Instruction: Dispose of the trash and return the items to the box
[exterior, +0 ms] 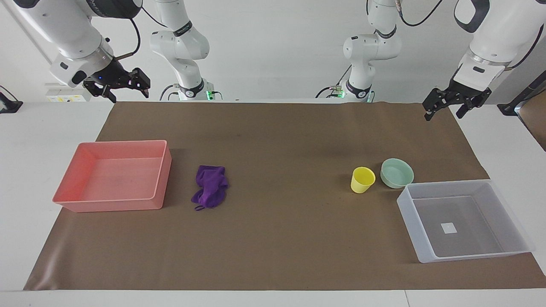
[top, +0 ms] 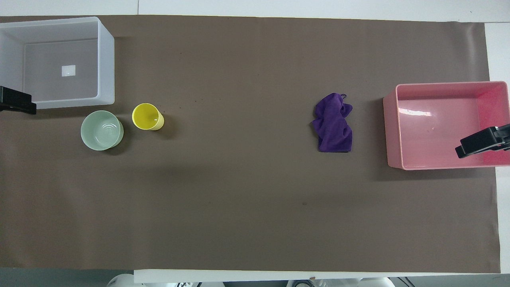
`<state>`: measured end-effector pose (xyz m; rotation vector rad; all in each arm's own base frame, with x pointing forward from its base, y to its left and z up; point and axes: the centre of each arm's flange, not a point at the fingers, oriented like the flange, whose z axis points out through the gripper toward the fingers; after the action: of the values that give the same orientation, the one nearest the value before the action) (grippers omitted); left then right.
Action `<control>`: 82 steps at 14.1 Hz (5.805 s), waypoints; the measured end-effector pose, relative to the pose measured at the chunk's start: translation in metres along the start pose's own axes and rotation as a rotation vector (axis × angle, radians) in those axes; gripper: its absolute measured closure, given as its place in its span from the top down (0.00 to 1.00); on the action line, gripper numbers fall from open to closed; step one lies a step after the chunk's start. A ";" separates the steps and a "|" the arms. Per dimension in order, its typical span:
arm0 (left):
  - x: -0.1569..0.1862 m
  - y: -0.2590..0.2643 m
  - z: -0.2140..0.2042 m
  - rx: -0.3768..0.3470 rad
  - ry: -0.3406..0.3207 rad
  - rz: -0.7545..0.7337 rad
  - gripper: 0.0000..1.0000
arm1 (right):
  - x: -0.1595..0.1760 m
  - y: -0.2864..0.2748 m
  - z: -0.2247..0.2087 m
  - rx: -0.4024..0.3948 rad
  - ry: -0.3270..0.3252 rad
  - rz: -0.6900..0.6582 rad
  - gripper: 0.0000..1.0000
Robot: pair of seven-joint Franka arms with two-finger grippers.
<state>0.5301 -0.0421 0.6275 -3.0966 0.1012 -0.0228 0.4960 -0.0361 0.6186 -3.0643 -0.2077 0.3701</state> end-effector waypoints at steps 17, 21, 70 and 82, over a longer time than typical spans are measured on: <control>-0.026 -0.021 0.221 -0.006 0.071 -0.043 1.00 | 0.102 -0.124 0.065 -0.040 0.183 -0.050 1.00; -0.029 -0.022 0.270 -0.011 0.063 -0.048 0.99 | 0.166 -0.154 0.160 -0.026 0.223 -0.044 1.00; 0.003 0.103 0.225 -0.099 -0.004 -0.172 1.00 | 0.095 0.117 0.219 -0.053 0.214 0.103 0.74; 0.000 0.106 0.254 -0.127 0.099 -0.241 0.02 | 0.107 -0.020 0.097 -0.057 0.154 0.069 1.00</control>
<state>0.5270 -0.1372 0.3693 -3.2127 -0.2778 -0.1854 0.5735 0.0012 0.5006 -3.1429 -0.1079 0.1318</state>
